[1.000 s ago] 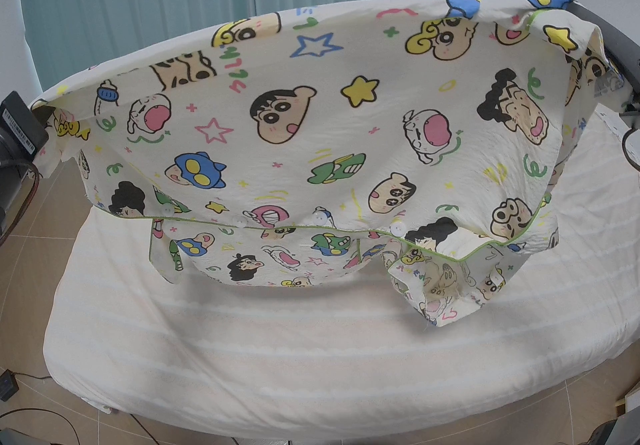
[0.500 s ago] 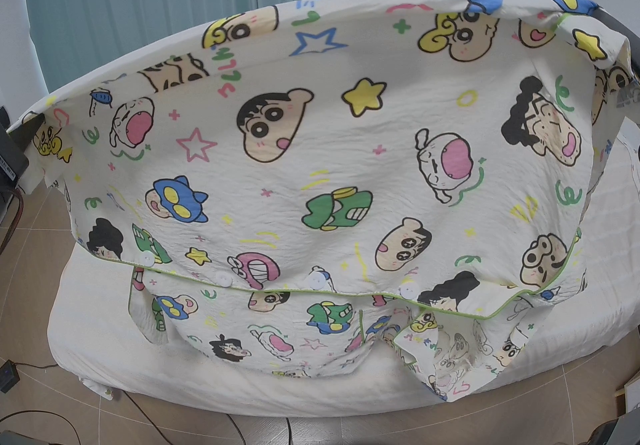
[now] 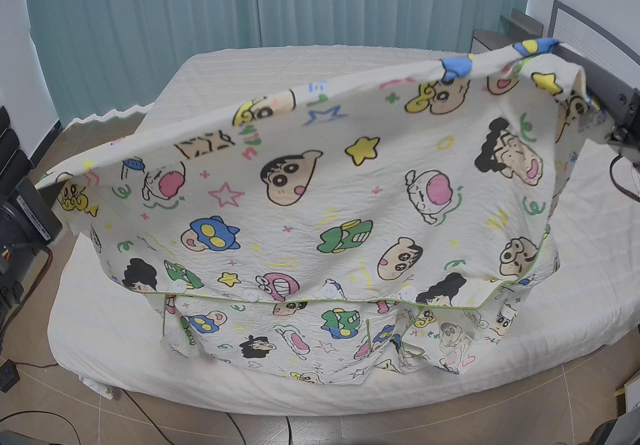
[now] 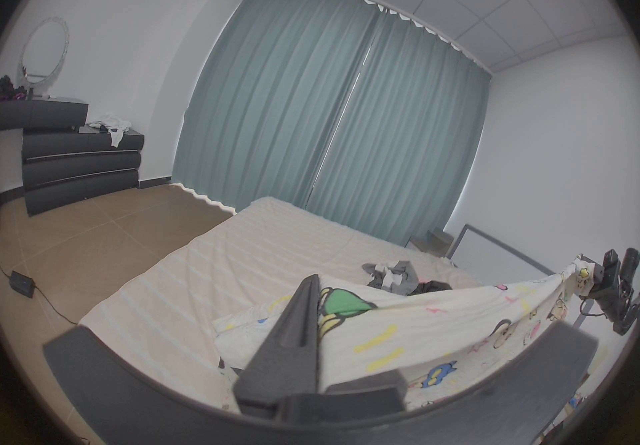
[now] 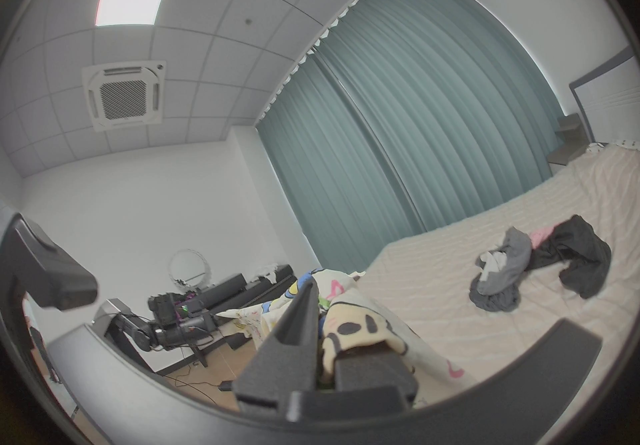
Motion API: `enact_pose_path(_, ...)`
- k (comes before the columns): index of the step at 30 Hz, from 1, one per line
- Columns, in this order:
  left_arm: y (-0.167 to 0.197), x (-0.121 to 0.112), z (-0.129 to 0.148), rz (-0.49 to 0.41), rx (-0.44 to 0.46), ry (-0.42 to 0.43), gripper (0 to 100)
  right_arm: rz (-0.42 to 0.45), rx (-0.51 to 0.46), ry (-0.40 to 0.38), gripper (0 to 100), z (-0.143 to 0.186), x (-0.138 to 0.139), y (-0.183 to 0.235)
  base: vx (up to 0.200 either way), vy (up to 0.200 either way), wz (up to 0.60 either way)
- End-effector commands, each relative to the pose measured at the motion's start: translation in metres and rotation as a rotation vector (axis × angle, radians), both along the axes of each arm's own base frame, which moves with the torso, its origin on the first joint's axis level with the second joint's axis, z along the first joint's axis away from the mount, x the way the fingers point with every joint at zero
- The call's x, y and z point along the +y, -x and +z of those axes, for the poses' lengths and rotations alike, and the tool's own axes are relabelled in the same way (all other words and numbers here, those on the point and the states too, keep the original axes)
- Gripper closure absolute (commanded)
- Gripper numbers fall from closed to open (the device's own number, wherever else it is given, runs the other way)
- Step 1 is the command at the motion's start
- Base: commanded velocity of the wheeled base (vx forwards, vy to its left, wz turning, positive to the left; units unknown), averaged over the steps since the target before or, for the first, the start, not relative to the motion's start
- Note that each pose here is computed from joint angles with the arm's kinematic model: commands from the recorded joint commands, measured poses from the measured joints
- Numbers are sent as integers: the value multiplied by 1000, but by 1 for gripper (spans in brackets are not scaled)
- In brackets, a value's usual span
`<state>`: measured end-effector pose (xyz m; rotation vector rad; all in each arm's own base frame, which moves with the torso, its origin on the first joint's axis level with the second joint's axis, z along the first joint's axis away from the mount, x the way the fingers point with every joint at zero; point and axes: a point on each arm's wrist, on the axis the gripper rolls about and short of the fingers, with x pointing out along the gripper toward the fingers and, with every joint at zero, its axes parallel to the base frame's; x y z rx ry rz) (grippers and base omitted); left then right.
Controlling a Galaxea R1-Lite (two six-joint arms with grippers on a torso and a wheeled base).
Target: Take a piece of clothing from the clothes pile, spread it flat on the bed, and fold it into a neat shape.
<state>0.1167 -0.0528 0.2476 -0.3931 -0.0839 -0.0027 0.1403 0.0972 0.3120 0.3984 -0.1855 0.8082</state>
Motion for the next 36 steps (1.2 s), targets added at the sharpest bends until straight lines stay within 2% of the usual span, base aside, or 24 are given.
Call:
enact_pose_path(1, -11, -5, -14, 7, 68, -38, 100, -37, 109, 67, 100, -28, 9, -28, 0, 0, 0)
enact_pose_path(6, -23, -11, -17, -6, 99, -57, 100, -52, 168, 103, 100, -45, 12, -39, 0, 0, 0)
enact_pose_path(7, -34, -16, -22, -1, 134, -75, 100, -74, 184, 112, 100, -49, 12, -48, 0, 0, 0)
enact_pose_path(10, -57, -20, -28, 34, 182, -97, 100, -106, 196, 117, 100, -53, 11, -62, 200, 0, 0)
enact_pose_path(11, -57, -20, -28, 34, 182, -97, 100, -106, 196, 117, 100, -53, 11, -62, 200, 0, 0)
enact_pose_path(16, -102, -22, -36, 110, 250, -116, 100, -117, 203, 118, 100, -62, 21, -86, 200, 0, 0)
enact_pose_path(23, -147, -23, -44, 145, 293, -122, 100, -151, 229, 136, 100, -88, 32, -130, 200, 0, 0)
enact_pose_path(27, -176, -27, -61, 136, 344, -138, 100, -173, 247, 142, 100, -107, 39, -154, 200, 0, 0)
enact_pose_path(31, -210, -30, -74, 158, 369, -139, 100, -228, 281, 151, 100, -124, 40, -182, 200, 0, 0)
enact_pose_path(36, -241, -32, -96, 174, 408, -149, 100, -249, 311, 161, 100, -145, 44, -209, 0, 0, 0)
